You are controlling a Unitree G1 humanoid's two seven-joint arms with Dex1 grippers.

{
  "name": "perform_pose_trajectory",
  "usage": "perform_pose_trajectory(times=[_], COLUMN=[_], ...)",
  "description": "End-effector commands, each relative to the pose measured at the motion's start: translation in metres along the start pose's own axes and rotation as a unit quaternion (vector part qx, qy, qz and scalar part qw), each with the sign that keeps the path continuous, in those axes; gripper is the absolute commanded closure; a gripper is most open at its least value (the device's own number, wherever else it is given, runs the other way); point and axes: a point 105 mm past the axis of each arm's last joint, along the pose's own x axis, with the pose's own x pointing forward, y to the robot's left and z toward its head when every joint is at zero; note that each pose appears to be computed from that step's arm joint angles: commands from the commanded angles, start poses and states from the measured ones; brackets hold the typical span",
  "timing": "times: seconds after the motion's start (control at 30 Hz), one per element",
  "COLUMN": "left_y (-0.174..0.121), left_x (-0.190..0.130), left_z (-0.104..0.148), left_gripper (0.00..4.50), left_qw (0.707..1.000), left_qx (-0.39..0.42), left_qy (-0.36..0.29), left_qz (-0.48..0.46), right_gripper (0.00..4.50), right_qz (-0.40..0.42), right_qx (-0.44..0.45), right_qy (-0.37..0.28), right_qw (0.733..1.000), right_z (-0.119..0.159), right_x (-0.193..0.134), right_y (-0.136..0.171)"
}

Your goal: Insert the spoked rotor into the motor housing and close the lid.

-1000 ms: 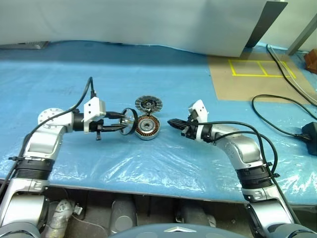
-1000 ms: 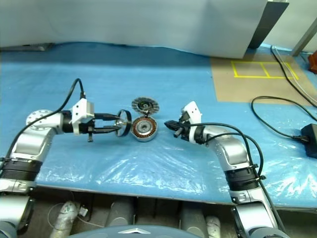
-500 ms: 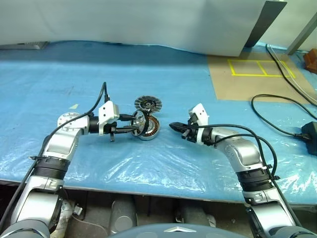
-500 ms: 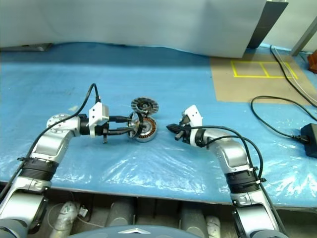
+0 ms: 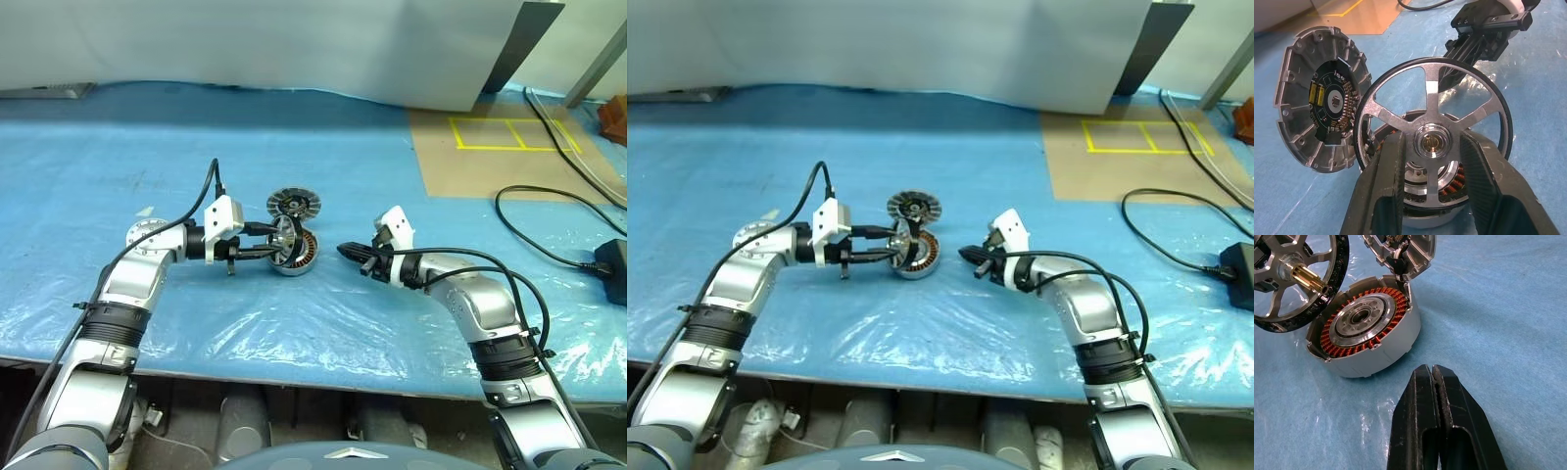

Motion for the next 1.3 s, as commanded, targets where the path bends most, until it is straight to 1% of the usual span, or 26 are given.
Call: perform_pose_trajectory(times=[0.03,0.27,0.4,0.53,0.63,0.77,0.87,0.9,1.0,1.1,1.27,1.3], left_y=[0.006,0.013,0.008,0.011,0.010,0.007,0.005,0.007,0.014,0.017,0.025,0.025], left_x=[-0.002,0.002,0.002,0.002,0.003,0.002,0.000,0.000,-0.001,-0.002,-0.003,-0.003], left_z=[0.018,0.002,-0.004,-0.010,-0.010,-0.017,-0.016,-0.013,-0.007,-0.003,0.011,0.016], left_gripper=[3.18,3.18,3.18,3.18,3.18,3.18,3.18,2.46,1.57,1.57,1.57,1.57], left_qw=[1.000,0.999,0.998,0.997,0.997,0.993,0.992,0.992,0.990,0.991,0.994,0.996], left_qx=[0.025,0.042,0.046,0.045,0.038,0.051,0.049,0.056,0.080,0.085,0.083,0.075], left_qy=[-0.018,0.017,0.040,0.065,0.068,0.099,0.106,0.105,0.110,0.104,0.067,0.051], left_qz=[0.005,0.029,0.006,0.009,-0.003,-0.022,-0.045,-0.043,-0.026,-0.021,0.010,0.012], right_gripper=[4.50,4.50,4.50,4.50,4.50,4.50,4.50,4.50,4.50,4.50,4.50,4.50], right_qz=[0.006,0.006,0.001,-0.002,-0.004,-0.006,-0.010,-0.012,-0.013,-0.011,-0.010,-0.010], right_qx=[-0.022,-0.023,-0.023,-0.023,-0.022,-0.021,-0.020,-0.019,-0.017,-0.016,-0.012,-0.012], right_qy=[-0.016,-0.015,-0.015,-0.015,-0.015,-0.015,-0.016,-0.016,-0.017,-0.015,-0.014,-0.014], right_qw=[1.000,1.000,1.000,1.000,1.000,1.000,1.000,1.000,1.000,1.000,1.000,1.000], right_z=[0.011,0.012,0.011,0.011,0.010,0.009,0.008,0.007,0.006,0.002,-0.003,-0.004], right_x=[0.000,0.003,0.002,0.002,0.002,0.002,0.004,0.004,0.005,0.007,0.009,0.008], right_y=[0.005,0.007,0.006,0.005,0.006,0.006,0.005,0.004,0.004,0.005,0.004,0.003])
